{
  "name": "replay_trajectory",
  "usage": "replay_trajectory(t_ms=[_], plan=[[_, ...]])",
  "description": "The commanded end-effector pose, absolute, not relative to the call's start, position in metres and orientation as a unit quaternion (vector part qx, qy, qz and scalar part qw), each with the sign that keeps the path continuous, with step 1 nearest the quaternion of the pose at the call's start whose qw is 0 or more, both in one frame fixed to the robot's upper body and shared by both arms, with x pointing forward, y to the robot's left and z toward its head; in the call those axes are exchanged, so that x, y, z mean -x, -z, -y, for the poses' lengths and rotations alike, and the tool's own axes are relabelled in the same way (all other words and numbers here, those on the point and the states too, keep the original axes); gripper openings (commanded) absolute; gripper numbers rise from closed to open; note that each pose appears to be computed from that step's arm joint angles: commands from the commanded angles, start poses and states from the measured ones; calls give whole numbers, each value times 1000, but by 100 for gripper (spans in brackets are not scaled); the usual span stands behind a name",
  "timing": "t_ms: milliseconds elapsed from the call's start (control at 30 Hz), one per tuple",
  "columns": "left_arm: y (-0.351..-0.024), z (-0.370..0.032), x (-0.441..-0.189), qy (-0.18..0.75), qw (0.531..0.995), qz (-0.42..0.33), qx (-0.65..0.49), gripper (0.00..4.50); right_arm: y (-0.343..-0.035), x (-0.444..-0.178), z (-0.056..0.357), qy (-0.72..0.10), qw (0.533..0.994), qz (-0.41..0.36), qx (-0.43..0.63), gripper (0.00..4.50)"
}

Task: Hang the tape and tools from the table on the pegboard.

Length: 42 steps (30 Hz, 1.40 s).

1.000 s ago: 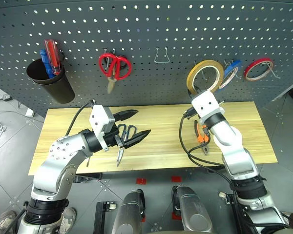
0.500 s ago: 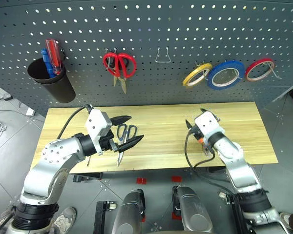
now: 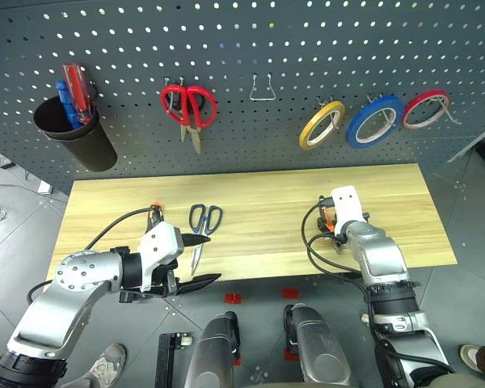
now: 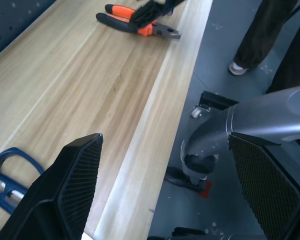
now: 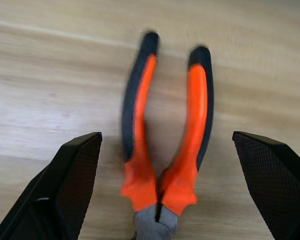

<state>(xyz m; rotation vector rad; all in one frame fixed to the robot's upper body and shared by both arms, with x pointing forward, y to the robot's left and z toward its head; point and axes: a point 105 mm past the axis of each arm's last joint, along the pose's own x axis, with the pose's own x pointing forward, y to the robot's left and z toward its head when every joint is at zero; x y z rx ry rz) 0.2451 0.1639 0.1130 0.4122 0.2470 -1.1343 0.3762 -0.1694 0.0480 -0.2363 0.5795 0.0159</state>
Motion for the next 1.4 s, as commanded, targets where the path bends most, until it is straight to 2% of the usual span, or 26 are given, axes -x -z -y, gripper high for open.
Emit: replay_trajectory(t_ms=[33, 300, 500, 600, 700, 833, 1067, 1200, 1400], plan=[[-118, -158, -241, 540, 811, -100, -204, 422, -48, -380, 177, 18, 951, -293, 95, 447], [-119, -158, -242, 533, 817, -93, -198, 422, -28, -377, 169, 13, 936, -351, 38, 447], [-119, -159, -245, 526, 822, -85, -200, 422, -19, -381, 170, 11, 934, -353, 47, 259], [-120, -159, -248, 518, 829, -79, -193, 422, -19, -384, 169, 4, 937, -345, 56, 257], [-127, -160, -254, 500, 848, -58, -167, 422, -32, -388, 156, -26, 949, -309, 62, 257], [-142, -160, -256, 485, 868, -30, -102, 422, -85, -387, 115, -94, 971, -208, 69, 257], [-141, -163, -242, 496, 863, -61, -70, 422, -140, -350, 58, -168, 978, -117, 50, 257], [-133, -172, -238, 491, 859, -79, -120, 422, -191, -339, 31, -211, 976, -13, 41, 257], [-149, -169, -245, 477, 871, -41, -107, 422, -264, -326, 6, -271, 947, 165, 37, 257]])
